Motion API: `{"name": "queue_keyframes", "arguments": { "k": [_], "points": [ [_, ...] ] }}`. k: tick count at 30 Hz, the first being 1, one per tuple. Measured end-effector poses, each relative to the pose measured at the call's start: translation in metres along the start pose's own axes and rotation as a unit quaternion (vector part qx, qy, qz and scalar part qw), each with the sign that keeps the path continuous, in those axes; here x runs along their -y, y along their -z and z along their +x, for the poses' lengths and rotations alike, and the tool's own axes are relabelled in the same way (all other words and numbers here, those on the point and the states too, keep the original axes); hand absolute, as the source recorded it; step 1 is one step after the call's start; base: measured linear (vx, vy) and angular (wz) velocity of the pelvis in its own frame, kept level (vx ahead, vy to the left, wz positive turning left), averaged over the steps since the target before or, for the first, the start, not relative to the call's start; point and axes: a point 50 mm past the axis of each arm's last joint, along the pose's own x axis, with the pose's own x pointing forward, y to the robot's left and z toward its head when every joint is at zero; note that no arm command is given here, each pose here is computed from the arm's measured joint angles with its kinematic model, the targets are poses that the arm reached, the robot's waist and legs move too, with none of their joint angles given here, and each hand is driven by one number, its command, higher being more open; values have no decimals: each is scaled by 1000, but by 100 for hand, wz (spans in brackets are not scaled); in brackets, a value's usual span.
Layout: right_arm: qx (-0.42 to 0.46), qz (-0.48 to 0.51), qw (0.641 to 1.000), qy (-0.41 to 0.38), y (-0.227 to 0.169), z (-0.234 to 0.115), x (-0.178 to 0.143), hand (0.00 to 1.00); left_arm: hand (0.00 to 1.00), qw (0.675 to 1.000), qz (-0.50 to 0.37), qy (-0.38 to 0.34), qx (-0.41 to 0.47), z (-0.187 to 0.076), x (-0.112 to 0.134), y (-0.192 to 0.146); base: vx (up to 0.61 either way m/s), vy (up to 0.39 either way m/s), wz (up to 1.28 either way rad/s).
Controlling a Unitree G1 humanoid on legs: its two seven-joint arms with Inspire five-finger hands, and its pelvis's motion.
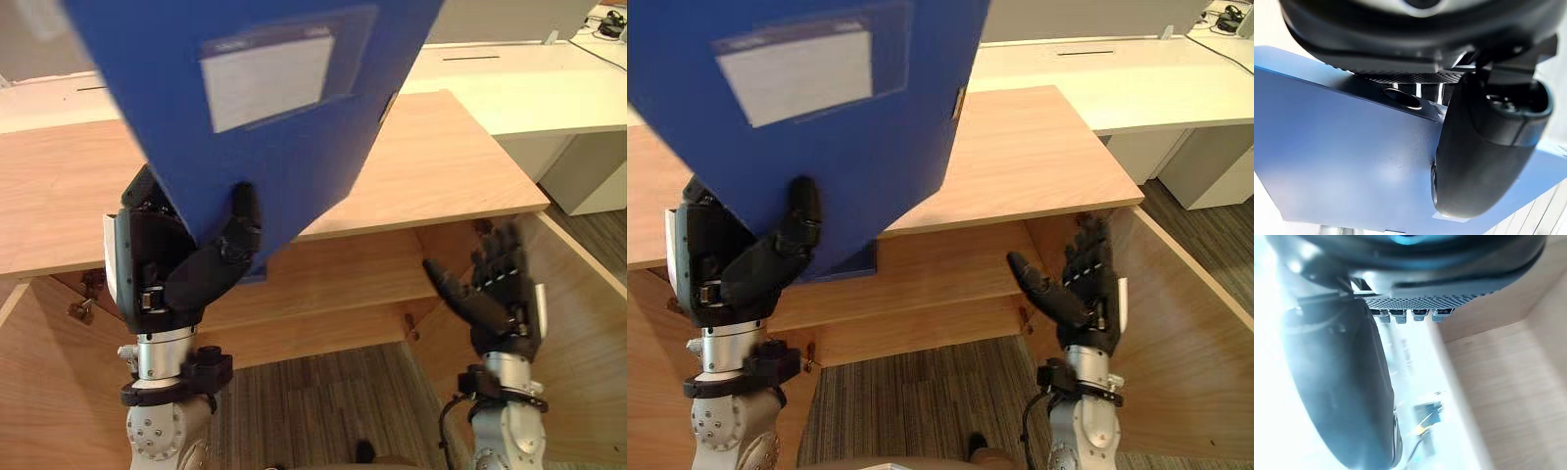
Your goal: Walk over to the cabinet, pick up the folder, carry it to the office cabinet, place the folder inside the office cabinet, then close the office cabinet door
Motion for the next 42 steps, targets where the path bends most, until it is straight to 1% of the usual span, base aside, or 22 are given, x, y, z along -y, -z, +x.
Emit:
{"name": "queue_keyframes", "arguments": {
  "k": [2,3,6,7,9,13,14,16,21,26,28,29,31,34,36,38,39,40,41,42],
  "points": [
    [40,-4,998,-46,-13,13,-8,100,0,999,-39,10,-8,0,0,1,-33,-11,-2],
    [48,-2,997,-57,-16,17,-9,100,0,999,-47,13,-11,0,0,2,-36,-14,0],
    [73,-17,990,-122,-25,33,-21,100,0,993,-98,48,-35,-1,5,6,-41,-18,1],
    [75,-20,987,-138,-26,36,-24,100,0,991,-109,58,-44,-2,7,8,-39,-18,3],
    [77,-35,976,-202,-27,46,-36,100,0,979,-147,109,-91,-6,12,18,-38,-18,4],
    [47,-56,970,-233,-15,58,-33,100,0,970,-157,122,-138,-12,3,30,-40,-18,6],
    [33,-58,967,-244,-11,58,-33,0,0,967,-158,120,-159,-14,0,35,-29,-20,6],
    [7,-69,963,-260,-2,57,-31,0,0,963,-156,112,-187,-19,-7,41,-14,-18,7],
    [-46,-87,946,-308,10,59,-29,0,0,960,-133,114,-219,-23,-20,46,-6,-14,10],
    [-58,-86,937,-333,11,58,-30,0,0,960,-106,98,-242,-27,-35,52,-1,-12,14],
    [-60,-84,936,-336,12,58,-31,0,0,959,-99,98,-247,-28,-36,53,-4,-3,9],
    [-60,-82,936,-337,13,57,-32,0,100,960,-88,103,-246,-29,-35,54,-8,-3,5],
    [-63,-77,938,-332,15,57,-33,0,100,965,-71,102,-231,-26,-34,53,-15,-9,9],
    [-50,-39,947,-315,21,53,-44,0,100,977,-53,71,-192,-22,-33,53,-14,-14,13],
    [-38,-2,959,-282,24,52,-51,0,100,983,-13,42,-176,-22,-33,54,-17,-18,6],
    [-26,11,965,-260,23,53,-51,0,100,985,26,15,-169,-22,-37,53,-9,-8,2],
    [-18,8,969,-246,22,54,-49,0,100,986,43,-9,-162,-23,-43,53,0,0,0],
    [-11,3,974,-228,20,56,-46,0,100,985,56,-54,-153,-26,-54,53,-31,-16,2],
    [-9,4,975,-223,20,56,-45,0,100,985,58,-65,-152,-28,-57,53,0,0,0],
    [-4,6,978,-208,19,57,-43,0,100,980,68,-112,-149,-33,-69,53,0,0,0]
  ]
}}
